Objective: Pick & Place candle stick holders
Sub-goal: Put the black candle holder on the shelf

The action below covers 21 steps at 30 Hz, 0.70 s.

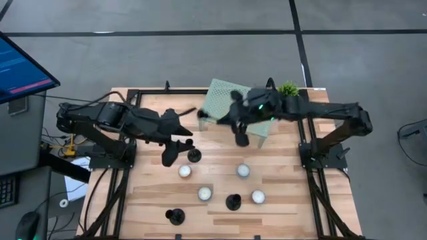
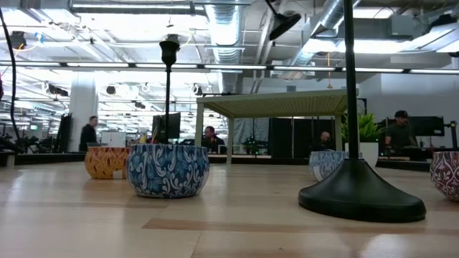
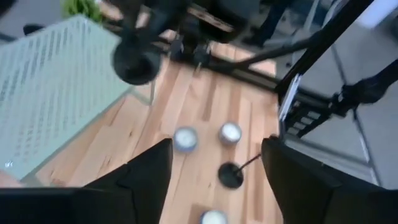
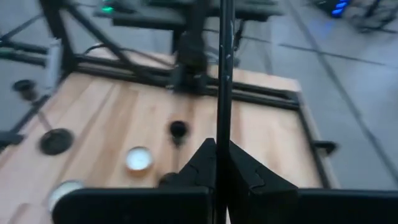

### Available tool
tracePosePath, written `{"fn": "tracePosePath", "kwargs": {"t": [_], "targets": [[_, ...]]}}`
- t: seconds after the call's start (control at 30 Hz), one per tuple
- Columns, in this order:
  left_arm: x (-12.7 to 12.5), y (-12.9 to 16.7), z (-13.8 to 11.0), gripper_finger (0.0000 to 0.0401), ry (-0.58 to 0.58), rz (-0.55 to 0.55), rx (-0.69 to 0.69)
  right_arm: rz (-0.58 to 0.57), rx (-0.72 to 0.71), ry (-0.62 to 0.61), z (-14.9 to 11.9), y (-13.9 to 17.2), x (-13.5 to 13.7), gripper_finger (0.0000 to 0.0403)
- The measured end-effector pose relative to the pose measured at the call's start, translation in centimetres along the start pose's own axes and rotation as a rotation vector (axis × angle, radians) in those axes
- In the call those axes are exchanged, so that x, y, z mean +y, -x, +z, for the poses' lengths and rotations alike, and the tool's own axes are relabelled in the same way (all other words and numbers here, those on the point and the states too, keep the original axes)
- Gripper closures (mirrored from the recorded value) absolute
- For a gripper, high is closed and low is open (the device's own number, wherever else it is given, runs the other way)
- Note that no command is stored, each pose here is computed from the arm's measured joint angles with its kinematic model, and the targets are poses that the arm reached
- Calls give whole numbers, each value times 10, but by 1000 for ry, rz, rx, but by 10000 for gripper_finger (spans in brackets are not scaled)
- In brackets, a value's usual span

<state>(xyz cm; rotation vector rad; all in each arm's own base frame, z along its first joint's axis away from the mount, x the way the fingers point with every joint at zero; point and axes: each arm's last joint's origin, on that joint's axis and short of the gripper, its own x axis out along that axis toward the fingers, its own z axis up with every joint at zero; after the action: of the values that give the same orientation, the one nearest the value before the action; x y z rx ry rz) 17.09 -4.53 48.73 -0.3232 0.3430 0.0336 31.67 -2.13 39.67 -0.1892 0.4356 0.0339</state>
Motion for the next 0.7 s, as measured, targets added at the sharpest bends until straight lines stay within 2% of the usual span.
{"fn": "tracePosePath", "kwargs": {"t": [0.13,0.3,0.47,0.7], "targets": [[2,15,7,151,23,-8,-94,-78,-94,9,5,28,-32,402],[8,36,16,176,-33,49,-235,-171,-406,1,2,42,-74,402],[11,54,24,216,-121,95,-351,-283,-592,-40,-34,20,-105,402],[14,59,26,266,-185,169,-388,-453,-630,-133,-77,-30,-136,403]]}}
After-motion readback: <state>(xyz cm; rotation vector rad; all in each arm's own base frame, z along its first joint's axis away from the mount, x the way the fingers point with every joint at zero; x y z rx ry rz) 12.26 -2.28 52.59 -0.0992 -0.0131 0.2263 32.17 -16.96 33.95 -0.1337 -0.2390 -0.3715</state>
